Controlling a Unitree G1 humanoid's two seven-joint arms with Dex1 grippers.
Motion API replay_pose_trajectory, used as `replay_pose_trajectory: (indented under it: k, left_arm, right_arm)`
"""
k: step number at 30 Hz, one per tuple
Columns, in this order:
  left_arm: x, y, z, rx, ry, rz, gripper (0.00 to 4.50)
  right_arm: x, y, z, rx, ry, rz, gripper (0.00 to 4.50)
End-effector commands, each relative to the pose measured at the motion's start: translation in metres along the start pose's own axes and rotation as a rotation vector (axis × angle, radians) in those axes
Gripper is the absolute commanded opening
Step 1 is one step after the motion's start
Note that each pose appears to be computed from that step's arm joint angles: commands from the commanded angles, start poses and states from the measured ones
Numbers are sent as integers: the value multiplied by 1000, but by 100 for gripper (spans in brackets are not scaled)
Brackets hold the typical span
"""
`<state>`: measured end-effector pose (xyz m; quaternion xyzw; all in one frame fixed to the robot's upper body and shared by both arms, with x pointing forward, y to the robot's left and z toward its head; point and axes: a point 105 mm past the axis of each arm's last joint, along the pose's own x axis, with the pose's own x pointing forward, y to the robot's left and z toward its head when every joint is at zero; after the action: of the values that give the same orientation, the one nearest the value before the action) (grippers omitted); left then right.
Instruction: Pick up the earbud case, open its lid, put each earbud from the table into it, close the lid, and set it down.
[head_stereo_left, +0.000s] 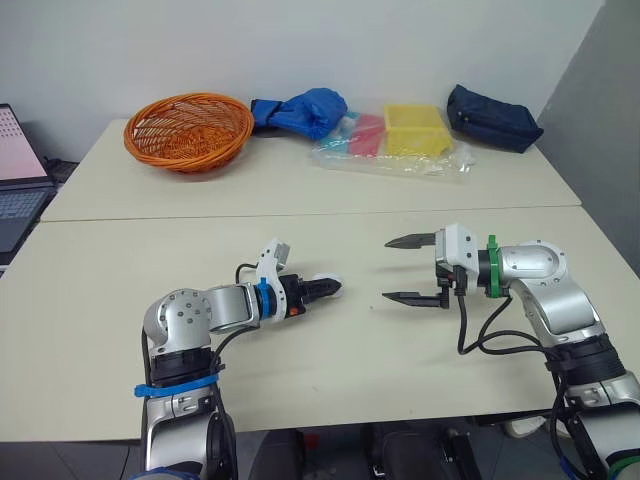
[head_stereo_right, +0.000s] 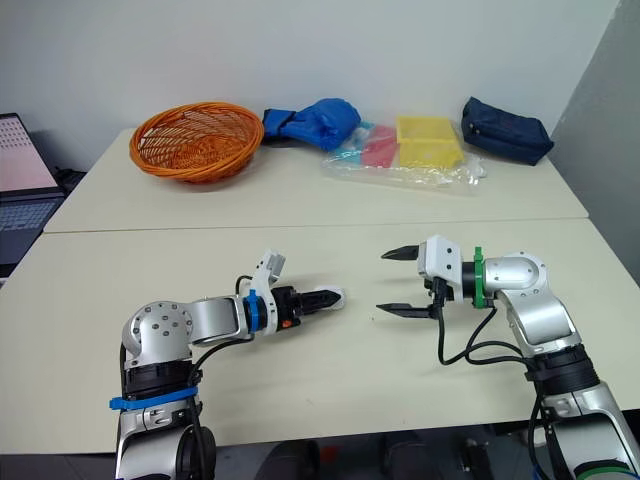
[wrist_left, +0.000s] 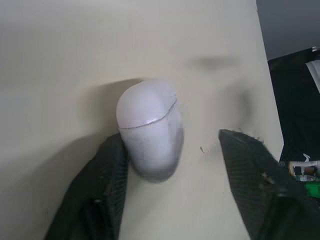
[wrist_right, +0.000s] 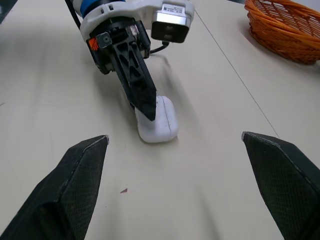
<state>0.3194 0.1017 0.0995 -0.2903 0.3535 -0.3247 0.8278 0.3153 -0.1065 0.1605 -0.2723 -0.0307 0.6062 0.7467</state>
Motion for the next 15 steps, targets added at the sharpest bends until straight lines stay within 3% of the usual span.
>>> replay_pose_trajectory:
  k: [1, 3, 6, 10, 12, 14, 15]
  left_arm:
    - [-31, 32, 9, 5, -48, 152, 397]
    - [-52, 42, 12, 19, -66, 198, 445]
    - [-90, 53, 22, 72, -118, 252, 445]
    - [-122, 55, 34, 261, -166, 273, 445]
    - [-140, 62, 39, 448, -166, 336, 445]
    - [-154, 50, 45, 773, -156, 313, 445]
    - [-160, 48, 47, 853, -152, 306, 445]
  right_arm:
    - [-1, -8, 5, -38, -17, -19, 450]
    - [-1, -12, 0, -32, -13, -31, 450]
    - [-6, -15, -7, -32, 1, -40, 450]
    - [-15, -18, -11, -29, 11, -54, 450]
    - [-20, -19, -13, -25, 16, -61, 450]
    - [-26, -21, -13, -17, 16, -76, 450]
    - [-29, -23, -12, -20, 16, -85, 450]
